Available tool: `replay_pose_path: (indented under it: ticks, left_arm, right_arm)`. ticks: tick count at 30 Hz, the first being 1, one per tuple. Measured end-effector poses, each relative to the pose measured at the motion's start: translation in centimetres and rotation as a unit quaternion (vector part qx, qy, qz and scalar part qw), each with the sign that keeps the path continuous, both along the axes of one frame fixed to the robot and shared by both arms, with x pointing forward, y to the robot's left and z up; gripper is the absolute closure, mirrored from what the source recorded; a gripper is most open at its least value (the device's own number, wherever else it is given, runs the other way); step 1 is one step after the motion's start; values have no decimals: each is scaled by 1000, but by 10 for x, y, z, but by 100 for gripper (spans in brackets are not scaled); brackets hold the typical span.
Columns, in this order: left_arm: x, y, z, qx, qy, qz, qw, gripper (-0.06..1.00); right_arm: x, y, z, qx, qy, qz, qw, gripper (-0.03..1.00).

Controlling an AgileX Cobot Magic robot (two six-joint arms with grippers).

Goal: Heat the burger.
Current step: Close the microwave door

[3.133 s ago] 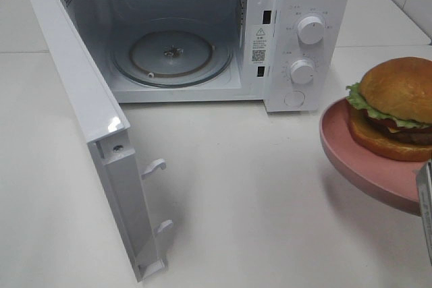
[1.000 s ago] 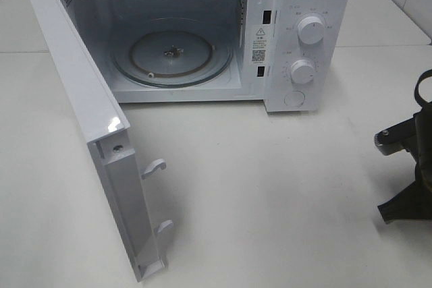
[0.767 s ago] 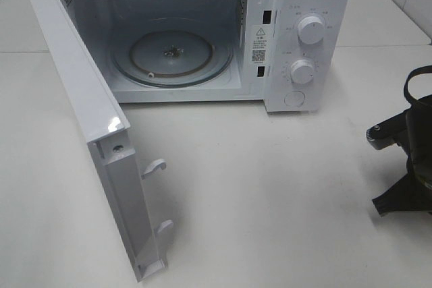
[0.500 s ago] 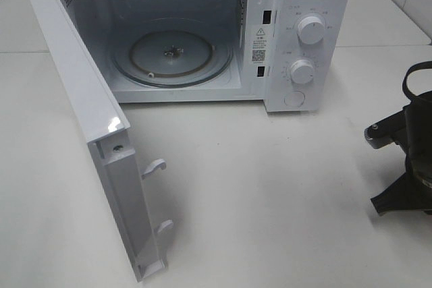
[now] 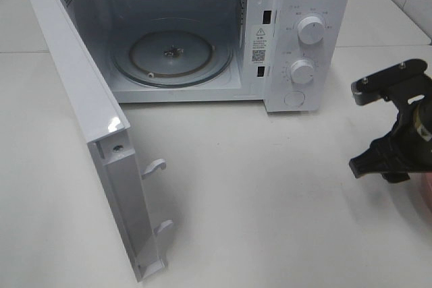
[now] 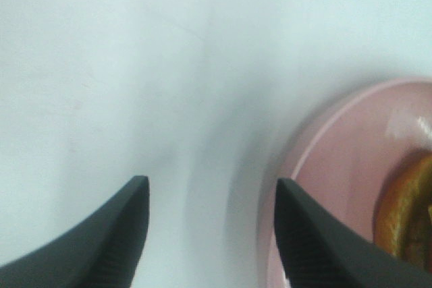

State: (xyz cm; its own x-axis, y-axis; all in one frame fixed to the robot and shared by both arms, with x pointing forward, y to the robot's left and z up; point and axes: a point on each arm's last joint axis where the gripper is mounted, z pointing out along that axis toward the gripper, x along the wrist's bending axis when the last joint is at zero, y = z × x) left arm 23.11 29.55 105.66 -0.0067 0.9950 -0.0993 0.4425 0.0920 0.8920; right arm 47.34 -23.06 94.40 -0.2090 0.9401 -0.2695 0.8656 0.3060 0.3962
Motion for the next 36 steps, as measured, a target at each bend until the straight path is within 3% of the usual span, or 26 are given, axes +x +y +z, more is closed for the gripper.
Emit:
replay_pose_path:
  ticks: [5,11,23,32,36]
  left_arm:
    - [0,0,0,0,0,0,1000,-4]
    - [0,0,0,0,0,0,1000,-4]
    - [0,0,0,0,0,0,1000,-4]
    - [0,0,0,0,0,0,1000,-4]
    - [0,0,0,0,0,0,1000,-4]
  right_arm:
    - [-19,3,50,67,-71,54,994,25]
    - [-49,-3,83,114,-92,58,988,16]
    - [-117,-21,110,168,-26,42,984,19]
    - [-174,-43,129,195,-77,49,976,21]
    - [-202,-56,137,218,-150,54,963,21]
